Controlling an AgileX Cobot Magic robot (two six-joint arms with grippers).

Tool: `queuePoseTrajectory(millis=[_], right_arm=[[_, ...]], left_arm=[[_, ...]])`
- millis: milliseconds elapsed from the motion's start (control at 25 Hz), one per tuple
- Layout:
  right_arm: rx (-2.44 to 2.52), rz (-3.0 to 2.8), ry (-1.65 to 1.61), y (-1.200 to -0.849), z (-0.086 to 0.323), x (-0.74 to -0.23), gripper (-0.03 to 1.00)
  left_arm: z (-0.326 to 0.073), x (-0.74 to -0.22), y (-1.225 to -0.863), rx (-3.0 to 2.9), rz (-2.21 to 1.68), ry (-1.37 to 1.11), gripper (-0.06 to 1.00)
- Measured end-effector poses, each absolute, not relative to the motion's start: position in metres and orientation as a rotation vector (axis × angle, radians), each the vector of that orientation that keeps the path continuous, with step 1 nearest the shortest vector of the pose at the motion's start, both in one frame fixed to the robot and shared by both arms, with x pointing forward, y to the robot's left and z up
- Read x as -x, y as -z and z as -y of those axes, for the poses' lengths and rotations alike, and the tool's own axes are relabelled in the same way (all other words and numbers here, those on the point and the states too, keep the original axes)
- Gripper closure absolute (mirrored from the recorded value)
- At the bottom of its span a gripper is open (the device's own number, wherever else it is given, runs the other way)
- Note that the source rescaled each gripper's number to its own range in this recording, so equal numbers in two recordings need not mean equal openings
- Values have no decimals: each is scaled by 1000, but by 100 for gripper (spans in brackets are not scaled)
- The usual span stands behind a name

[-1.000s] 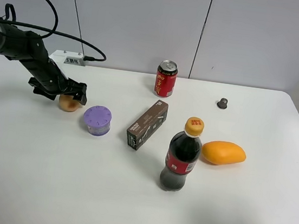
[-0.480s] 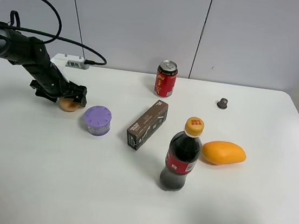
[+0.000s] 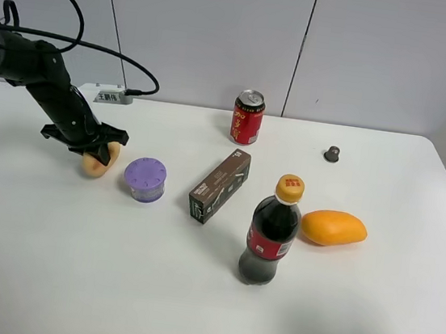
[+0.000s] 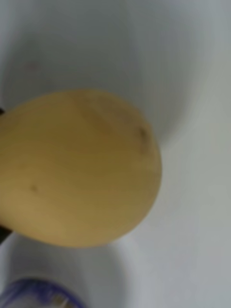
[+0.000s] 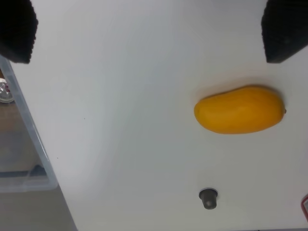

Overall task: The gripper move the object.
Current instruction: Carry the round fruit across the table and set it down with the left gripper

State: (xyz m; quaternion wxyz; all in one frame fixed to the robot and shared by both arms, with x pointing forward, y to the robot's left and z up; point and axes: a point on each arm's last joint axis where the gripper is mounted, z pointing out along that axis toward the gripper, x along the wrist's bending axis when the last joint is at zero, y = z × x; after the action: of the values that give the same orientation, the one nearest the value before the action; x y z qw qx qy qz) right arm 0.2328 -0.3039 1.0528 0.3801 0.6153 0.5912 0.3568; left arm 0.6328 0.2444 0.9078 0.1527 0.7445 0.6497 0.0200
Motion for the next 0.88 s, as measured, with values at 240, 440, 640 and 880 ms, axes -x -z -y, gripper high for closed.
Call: queuePoseTrajectory(millis=[240,440,640,880], right_arm=[[-1571,-1510,-911,-1053,304,-233,-3],[-1571,-1510,-911,-1053,304,-233,-3],[-1571,-1510,-911,-1053,304,-233,-3],[-1571,-1510,-911,-1053,304,-233,-3]], left_arm=[[-242,-612,-1001,-2252,-1551,-188,90],[-222,-579,-1057,-2332,-1252,-153,91],[-183,-536,-1106,-2328,-855,-134,91],[-125,-503,-1128,-2231,-668,-82,92]])
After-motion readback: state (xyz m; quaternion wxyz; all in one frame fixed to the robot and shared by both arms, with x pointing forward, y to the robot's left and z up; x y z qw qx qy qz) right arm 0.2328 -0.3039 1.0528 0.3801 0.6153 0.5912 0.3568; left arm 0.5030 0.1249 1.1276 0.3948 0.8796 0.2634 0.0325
